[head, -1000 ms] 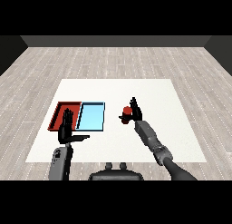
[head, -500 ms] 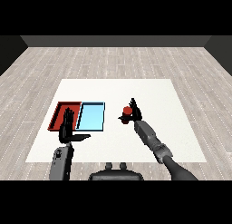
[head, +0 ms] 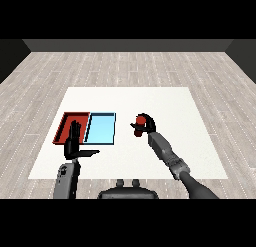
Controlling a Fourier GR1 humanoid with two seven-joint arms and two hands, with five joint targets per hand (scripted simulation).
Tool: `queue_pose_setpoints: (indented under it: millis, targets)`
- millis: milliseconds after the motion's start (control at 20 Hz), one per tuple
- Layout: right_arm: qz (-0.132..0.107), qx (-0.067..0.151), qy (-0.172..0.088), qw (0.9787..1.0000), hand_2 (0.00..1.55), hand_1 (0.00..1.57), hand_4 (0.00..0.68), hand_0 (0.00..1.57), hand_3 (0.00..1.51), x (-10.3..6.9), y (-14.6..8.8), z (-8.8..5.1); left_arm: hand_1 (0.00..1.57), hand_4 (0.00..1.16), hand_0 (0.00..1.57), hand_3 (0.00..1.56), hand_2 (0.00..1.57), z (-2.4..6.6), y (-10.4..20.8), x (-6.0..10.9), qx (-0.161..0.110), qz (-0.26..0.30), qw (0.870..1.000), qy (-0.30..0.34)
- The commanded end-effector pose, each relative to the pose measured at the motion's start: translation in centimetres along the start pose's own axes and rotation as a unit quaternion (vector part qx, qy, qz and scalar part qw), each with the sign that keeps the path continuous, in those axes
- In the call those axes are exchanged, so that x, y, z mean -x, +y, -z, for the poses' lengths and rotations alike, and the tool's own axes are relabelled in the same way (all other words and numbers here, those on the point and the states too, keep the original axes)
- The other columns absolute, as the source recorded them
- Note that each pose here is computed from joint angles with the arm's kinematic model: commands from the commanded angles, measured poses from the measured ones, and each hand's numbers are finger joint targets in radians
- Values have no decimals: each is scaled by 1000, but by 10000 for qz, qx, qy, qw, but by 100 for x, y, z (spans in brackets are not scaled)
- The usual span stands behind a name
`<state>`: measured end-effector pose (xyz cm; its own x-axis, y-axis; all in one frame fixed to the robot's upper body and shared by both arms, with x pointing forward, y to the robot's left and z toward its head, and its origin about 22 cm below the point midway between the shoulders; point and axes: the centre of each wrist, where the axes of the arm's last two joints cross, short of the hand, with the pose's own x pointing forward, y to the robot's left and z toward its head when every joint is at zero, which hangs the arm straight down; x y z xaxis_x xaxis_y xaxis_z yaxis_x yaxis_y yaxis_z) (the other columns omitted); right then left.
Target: Pick the red can and put it in the red box
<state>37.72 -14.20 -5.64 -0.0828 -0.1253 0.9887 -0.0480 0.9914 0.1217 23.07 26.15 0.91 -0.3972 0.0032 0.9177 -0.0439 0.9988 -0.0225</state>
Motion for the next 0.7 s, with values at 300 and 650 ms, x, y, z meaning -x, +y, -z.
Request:
queue_pose_setpoints:
  millis: [300, 650]
  targets:
    - [-407, -96, -375, 9984, 1455, 1467, 651, 1467, 1419, -208, -37, 113, 0, 0, 0, 0, 0, 42, -90, -28, 67, -24, 10000, 7]
    - [-395, -150, -727, 9965, 1440, 1434, 656, 1434, 1403, -270, 136, 41, 0, 0, 0, 0, 0, -29, -188, 35, 303, 50, 9993, 195]
